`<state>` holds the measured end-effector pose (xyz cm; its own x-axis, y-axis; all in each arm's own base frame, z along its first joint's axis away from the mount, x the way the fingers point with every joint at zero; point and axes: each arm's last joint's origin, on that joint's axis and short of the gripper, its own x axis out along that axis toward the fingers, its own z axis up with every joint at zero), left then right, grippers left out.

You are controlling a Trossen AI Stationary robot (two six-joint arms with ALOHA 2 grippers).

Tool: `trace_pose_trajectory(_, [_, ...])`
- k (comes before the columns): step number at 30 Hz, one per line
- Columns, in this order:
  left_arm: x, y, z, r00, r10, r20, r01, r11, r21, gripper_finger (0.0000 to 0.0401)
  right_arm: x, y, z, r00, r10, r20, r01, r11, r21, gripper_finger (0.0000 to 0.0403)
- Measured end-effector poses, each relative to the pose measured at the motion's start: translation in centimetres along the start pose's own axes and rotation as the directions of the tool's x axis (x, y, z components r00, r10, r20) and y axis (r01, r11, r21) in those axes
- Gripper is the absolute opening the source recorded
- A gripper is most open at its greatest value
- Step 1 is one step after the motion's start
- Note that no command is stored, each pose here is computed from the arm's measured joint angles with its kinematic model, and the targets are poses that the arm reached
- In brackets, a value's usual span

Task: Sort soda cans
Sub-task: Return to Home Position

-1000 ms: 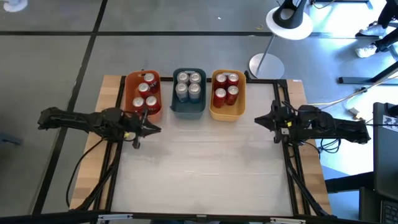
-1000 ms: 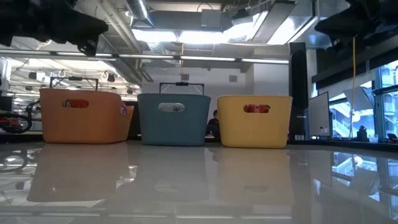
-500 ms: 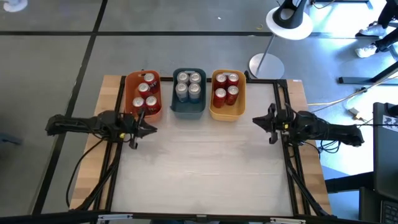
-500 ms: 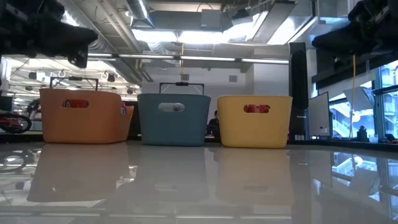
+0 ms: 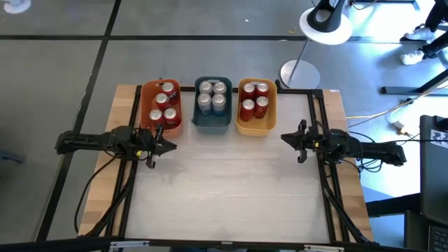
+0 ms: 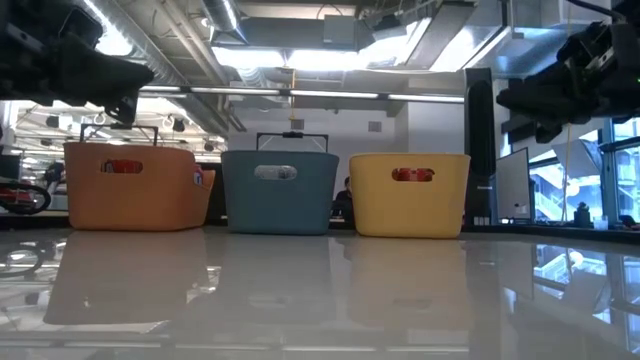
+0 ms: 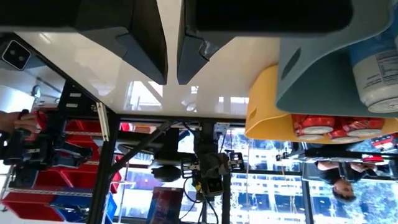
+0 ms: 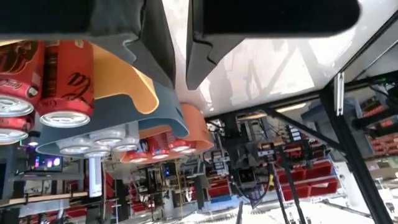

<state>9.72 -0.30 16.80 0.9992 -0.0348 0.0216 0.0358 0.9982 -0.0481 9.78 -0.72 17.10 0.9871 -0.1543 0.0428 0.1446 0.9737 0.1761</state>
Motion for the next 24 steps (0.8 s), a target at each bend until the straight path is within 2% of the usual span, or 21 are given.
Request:
trace_pose_trajectory(10, [0.04, 0.10, -0.06, 0.999, 0.033, -0.008, -0.033, 0.999, -0.041, 0.0029, 0.21, 0.00, -0.47, 0.999, 0.011, -0.051, -0.013, 0.999, -0.032, 0.0040])
trace_pose_trajectory(24, [0.03, 0.10, -0.06, 0.999, 0.033, -0.007, -0.033, 0.999, -0.023, 0.0029, 0.22, 0.00, -0.47, 0.999, 0.012, -0.046, -0.013, 0.999, -0.032, 0.0040])
